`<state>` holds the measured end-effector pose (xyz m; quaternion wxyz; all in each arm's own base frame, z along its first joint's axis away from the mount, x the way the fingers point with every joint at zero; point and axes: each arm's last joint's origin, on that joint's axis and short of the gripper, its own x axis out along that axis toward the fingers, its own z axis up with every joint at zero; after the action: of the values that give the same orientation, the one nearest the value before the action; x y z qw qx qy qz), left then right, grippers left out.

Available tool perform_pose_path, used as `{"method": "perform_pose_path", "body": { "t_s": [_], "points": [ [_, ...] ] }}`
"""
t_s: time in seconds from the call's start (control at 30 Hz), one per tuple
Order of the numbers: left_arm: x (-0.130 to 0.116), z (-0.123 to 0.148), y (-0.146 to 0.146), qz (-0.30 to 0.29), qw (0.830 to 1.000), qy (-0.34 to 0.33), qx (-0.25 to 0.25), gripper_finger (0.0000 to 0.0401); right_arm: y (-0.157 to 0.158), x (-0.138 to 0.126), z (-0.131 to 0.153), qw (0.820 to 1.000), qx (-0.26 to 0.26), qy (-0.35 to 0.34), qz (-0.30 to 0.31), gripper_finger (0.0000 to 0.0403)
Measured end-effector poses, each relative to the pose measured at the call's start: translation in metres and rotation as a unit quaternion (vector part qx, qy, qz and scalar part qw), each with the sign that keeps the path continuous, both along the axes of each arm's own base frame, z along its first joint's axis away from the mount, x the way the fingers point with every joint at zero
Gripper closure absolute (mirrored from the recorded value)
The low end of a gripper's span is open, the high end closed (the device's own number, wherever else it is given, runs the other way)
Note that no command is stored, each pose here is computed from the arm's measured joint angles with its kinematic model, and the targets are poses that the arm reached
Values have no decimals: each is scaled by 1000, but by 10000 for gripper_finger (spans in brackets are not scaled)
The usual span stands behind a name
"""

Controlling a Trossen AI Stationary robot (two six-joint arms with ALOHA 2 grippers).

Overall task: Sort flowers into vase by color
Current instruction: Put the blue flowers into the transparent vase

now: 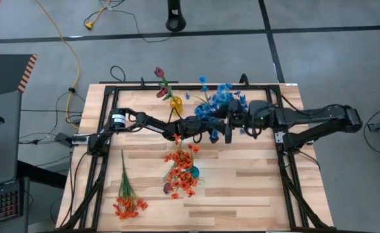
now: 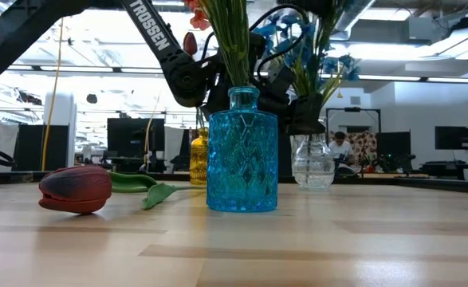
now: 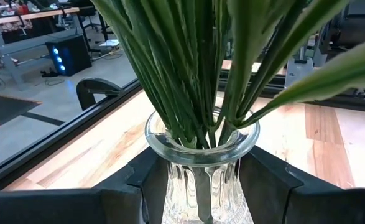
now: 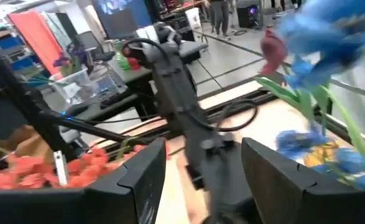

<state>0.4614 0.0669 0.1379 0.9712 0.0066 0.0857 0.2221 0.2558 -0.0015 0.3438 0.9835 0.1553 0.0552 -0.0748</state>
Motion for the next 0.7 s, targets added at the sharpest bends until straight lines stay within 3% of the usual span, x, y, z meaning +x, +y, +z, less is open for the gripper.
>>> {"method": "perform_pose_path", "body": {
  "t_s": [0.17,0.47,0.7],
  "points": [
    [0,0,0,-1,1000,0,0,245,-10,0,-23,999,19,1,27,168],
    [0,0,0,-1,1000,0,0,246,-23,-3,-28,987,82,-125,65,168],
    [0,0,0,-1,1000,0,0,246,-21,-7,-10,972,20,-211,103,168]
  ]
}}
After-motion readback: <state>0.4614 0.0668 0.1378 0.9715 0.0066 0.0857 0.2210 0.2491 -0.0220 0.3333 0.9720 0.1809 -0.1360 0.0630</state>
